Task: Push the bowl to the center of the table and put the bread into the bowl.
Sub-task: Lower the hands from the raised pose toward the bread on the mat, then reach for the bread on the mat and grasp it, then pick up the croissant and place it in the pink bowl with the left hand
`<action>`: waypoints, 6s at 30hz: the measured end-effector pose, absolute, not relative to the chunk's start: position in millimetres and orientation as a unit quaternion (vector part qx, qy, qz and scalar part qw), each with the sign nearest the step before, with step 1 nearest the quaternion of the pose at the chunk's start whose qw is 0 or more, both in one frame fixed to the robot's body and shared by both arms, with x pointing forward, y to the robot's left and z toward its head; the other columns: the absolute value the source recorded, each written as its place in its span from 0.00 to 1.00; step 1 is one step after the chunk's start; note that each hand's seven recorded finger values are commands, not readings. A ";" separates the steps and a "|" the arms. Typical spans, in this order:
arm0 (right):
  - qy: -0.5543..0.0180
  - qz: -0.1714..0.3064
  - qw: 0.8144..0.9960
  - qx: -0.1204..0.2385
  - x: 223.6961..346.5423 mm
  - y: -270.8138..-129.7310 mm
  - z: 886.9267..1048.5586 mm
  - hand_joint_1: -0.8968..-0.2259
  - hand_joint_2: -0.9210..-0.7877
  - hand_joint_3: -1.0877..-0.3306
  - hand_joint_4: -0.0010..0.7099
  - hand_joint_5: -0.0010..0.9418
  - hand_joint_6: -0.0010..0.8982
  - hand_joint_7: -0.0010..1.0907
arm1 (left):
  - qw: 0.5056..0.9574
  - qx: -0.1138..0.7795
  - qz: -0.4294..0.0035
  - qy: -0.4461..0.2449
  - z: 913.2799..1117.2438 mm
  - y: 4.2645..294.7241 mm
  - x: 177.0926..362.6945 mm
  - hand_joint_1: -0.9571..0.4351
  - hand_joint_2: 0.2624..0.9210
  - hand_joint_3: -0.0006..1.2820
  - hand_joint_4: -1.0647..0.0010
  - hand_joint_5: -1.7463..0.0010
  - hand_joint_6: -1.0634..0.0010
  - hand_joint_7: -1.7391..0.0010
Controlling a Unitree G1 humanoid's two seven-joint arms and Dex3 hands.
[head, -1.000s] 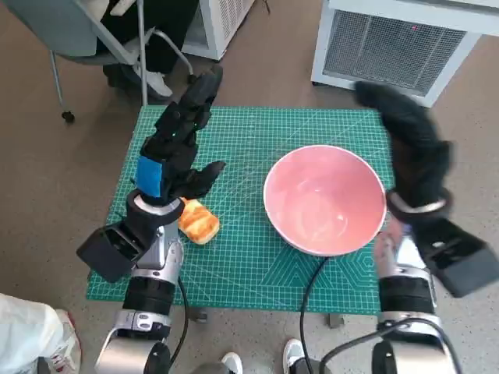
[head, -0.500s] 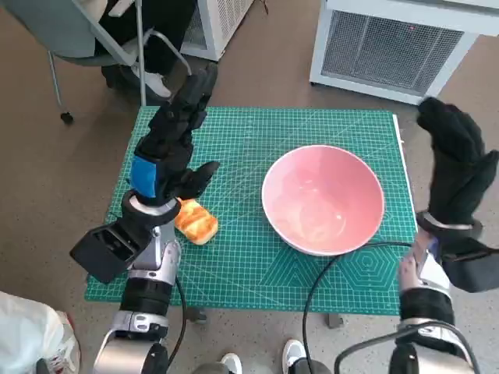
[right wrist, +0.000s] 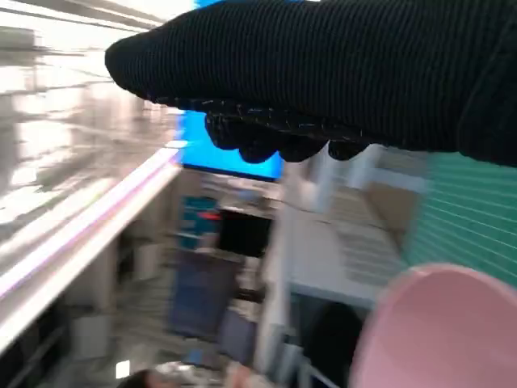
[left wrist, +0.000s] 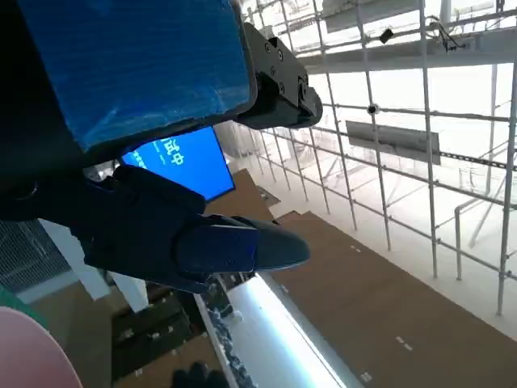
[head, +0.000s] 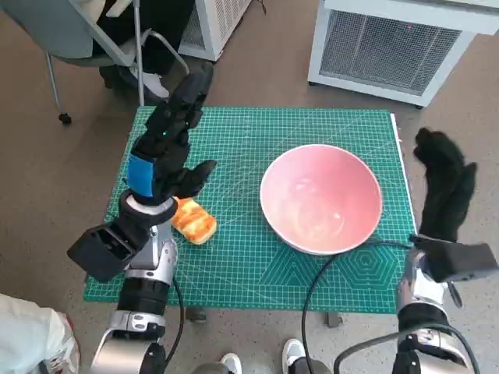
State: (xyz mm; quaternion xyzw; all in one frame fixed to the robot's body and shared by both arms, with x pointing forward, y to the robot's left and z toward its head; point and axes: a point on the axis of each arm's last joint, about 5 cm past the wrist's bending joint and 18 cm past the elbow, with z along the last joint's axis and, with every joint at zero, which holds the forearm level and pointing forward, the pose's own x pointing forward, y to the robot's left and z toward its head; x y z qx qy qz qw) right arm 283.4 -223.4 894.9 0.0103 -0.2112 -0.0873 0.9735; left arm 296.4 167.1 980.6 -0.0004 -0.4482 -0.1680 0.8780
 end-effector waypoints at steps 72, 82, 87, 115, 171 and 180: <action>-0.157 0.015 0.977 0.140 346.1 -149.3 960.0 0.45 0.00 0.41 0.29 0.00 0.12 0.42 | 0.857 0.338 -0.159 -0.354 987.6 253.2 258.6 0.31 1.00 0.24 0.74 0.99 0.62 0.99; -0.330 0.103 0.936 0.069 345.6 -163.2 991.9 0.48 0.00 0.36 0.33 0.01 0.00 0.62 | 0.836 0.437 -0.253 -0.214 1009.8 275.4 263.4 0.38 0.93 0.03 0.70 0.99 0.56 0.97; -0.419 0.145 0.896 0.030 342.3 -164.8 1007.7 0.50 0.00 0.33 0.35 0.02 0.00 0.62 | 0.812 0.484 -0.290 -0.150 1014.9 268.5 271.7 0.44 0.84 0.01 0.69 0.99 0.53 0.97; -0.551 0.195 0.811 -0.037 323.2 -170.2 1025.0 0.47 0.00 0.31 0.33 0.03 0.00 0.60 | 0.695 0.622 -0.361 0.013 981.0 223.1 320.2 0.51 0.77 0.00 0.70 1.00 0.52 0.98; -0.533 0.174 0.828 -0.004 312.1 -171.5 1010.7 0.46 0.00 0.34 0.02 0.44 0.00 0.57 | 0.732 0.570 -0.345 -0.142 1049.2 223.6 322.1 0.69 1.00 0.08 0.52 0.20 0.28 0.44; -0.532 0.178 0.828 0.001 309.8 -171.1 1011.1 0.47 0.00 0.37 0.00 0.46 0.00 0.58 | 0.729 0.559 -0.343 -0.196 1071.5 216.5 320.2 0.69 1.00 0.08 0.52 0.24 0.32 0.37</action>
